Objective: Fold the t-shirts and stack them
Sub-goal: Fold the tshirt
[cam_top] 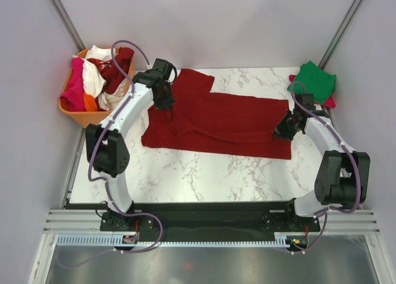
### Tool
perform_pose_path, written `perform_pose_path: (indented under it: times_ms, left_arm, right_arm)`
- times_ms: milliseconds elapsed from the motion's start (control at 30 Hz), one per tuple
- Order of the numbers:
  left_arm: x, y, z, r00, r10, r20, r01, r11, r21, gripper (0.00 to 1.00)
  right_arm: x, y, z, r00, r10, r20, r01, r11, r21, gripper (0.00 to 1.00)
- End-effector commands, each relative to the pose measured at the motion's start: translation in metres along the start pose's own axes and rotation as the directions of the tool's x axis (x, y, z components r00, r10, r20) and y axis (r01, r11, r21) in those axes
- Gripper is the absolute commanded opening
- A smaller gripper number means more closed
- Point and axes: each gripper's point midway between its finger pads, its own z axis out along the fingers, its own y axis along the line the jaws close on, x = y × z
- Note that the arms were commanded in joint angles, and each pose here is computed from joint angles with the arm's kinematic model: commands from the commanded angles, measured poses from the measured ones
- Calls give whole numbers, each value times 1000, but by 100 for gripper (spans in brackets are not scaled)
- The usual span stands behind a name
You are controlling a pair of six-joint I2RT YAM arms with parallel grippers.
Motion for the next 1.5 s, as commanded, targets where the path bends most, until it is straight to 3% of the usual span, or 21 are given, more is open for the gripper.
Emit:
perform_pose_path:
  times_ms: [0, 100, 233, 267, 300, 333, 367, 400, 433, 500, 633, 767, 833, 900, 967, 1033, 1133, 1367, 1400, 1433, 1467]
  left_arm:
    - [-26, -11, 21, 997, 72, 13, -72, 997, 34, 2]
    - [-34, -16, 59, 994, 104, -44, -103, 994, 38, 2]
    - [-56, -16, 109, 989, 119, -83, -115, 992, 56, 9]
    - [-84, -13, 110, 996, 91, -20, -90, 994, 64, 21]
    - [-81, -13, 129, 995, 80, -51, -75, 993, 94, 30]
    - [-89, -12, 129, 997, 62, -38, -57, 992, 117, 43]
    - [-101, -4, 127, 1000, 22, -20, -19, 992, 127, 79]
    - [-109, -3, 117, 1000, 10, -1, -10, 989, 146, 94]
    - [-116, 1, 109, 1000, 6, 22, -9, 990, 140, 100]
    - [-122, 13, 96, 998, 13, 55, -19, 995, 95, 100]
    - [-124, 23, 25, 993, -4, 121, -6, 997, 76, 99]
    - [-54, 30, 27, 1000, -5, 24, 4, 999, 44, 89]
    - [-6, 35, 41, 998, -14, -55, 16, 999, 44, 84]
    - [2, 31, 39, 998, -51, -28, 53, 995, 79, 78]
    - [34, 42, 52, 994, -63, -94, 68, 996, 50, 76]
    - [52, 49, 61, 989, -61, -138, 66, 997, 27, 76]
    - [78, 59, 74, 977, -60, -206, 59, 998, -9, 76]
    - [107, 73, 98, 952, -69, -298, 53, 997, -62, 76]
    - [100, 71, 104, 961, -71, -269, 60, 997, -49, 75]
    - [88, 89, 113, 970, -175, -167, 146, 974, -173, 97]
    - [90, 93, 112, 967, -197, -162, 166, 968, -187, 97]
  right_arm:
    - [-28, 12, 8, 998, 3, 70, -3, 1000, -9, 6]
    - [-39, 2, 26, 996, 19, 83, -24, 998, 58, 13]
    - [-63, -13, 56, 993, 43, 111, -61, 985, 164, 56]
    - [-72, -14, 58, 991, 52, 120, -72, 983, 167, 59]
    - [-89, -7, 56, 986, 53, 159, -79, 984, 162, 67]
    - [-95, -6, 62, 986, 50, 157, -76, 983, 168, 81]
    - [-104, -2, 60, 985, 29, 170, -59, 983, 171, 83]
    - [-117, 6, 49, 981, 16, 192, -51, 983, 179, 84]
    - [-123, 8, 44, 979, 3, 205, -41, 983, 181, 85]
    - [-135, 18, 22, 962, -34, 270, -13, 985, 169, 85]
    - [-130, 37, -19, 931, -117, 345, 77, 989, 126, 86]
    - [-84, 51, -21, 932, -213, 294, 204, 977, 63, 81]
    - [-59, 62, -21, 926, -266, 268, 272, 962, 17, 73]
    - [-34, 59, -11, 927, -302, 222, 305, 952, 21, 64]
    - [-19, 57, -6, 930, -320, 181, 325, 946, 3, 48]
    - [-9, 46, 1, 933, -328, 146, 330, 944, 12, 31]
    - [3, 35, 9, 930, -352, 104, 351, 936, 21, 22]
    - [17, 16, 37, 921, -389, -11, 389, 920, 55, 19]
    - [15, 13, 40, 916, -400, -16, 400, 913, 76, 19]
    - [16, 8, 47, 915, -401, -40, 403, 910, 97, 19]
    - [13, 7, 48, 914, -404, -47, 407, 906, 118, 19]
